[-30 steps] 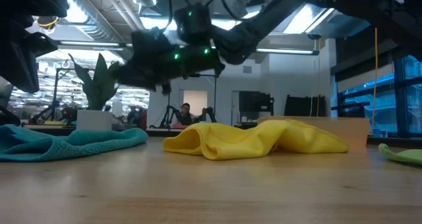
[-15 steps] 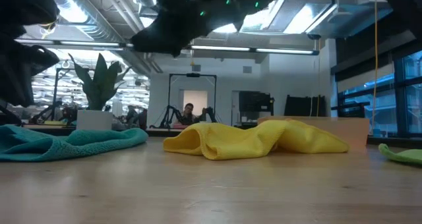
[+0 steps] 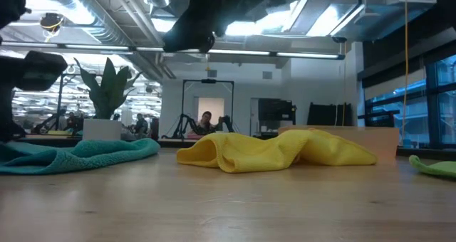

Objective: Roll microfiber towels into tight, uniform cylinder then place into a basket
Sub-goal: Roll the blue microfiber towel

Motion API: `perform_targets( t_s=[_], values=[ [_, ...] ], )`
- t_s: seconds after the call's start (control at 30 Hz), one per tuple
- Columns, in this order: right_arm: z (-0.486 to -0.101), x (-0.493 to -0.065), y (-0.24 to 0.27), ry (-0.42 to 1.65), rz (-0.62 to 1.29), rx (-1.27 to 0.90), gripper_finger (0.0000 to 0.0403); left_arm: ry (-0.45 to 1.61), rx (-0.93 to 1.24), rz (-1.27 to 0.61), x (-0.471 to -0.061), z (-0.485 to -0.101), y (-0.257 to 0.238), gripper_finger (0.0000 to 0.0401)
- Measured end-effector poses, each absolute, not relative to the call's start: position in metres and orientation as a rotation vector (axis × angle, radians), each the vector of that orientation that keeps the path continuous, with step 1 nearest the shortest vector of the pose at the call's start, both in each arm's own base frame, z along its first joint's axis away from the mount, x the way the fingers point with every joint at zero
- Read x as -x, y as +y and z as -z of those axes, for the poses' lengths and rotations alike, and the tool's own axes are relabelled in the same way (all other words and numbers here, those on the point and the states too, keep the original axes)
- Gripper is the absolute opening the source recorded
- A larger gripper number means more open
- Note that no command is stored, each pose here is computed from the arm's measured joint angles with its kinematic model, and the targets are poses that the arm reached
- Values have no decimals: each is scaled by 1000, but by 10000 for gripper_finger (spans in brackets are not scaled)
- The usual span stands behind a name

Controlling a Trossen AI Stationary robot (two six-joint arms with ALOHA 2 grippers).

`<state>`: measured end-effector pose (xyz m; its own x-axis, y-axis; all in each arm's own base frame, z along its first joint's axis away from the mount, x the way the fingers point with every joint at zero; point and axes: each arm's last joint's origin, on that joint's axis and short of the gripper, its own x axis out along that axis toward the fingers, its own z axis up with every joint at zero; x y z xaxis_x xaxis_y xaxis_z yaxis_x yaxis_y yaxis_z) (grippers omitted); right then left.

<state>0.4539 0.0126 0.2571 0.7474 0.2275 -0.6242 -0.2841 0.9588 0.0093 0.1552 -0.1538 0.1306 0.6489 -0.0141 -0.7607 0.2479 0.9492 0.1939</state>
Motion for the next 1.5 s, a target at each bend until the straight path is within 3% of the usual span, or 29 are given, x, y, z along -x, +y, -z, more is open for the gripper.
perform_targets(
  t_s=[0.4, 1.27, 1.5],
  values=[
    [-256, -451, 46, 676, -350, 113, 157, 824, -372, 127, -159, -129, -162, 46],
    [-256, -452, 47, 673, -351, 110, 157, 835, -265, 50, -165, -129, -156, 47],
    [-256, -452, 47, 674, -350, 107, 157, 843, -235, 41, -167, -129, -154, 74]
  ],
)
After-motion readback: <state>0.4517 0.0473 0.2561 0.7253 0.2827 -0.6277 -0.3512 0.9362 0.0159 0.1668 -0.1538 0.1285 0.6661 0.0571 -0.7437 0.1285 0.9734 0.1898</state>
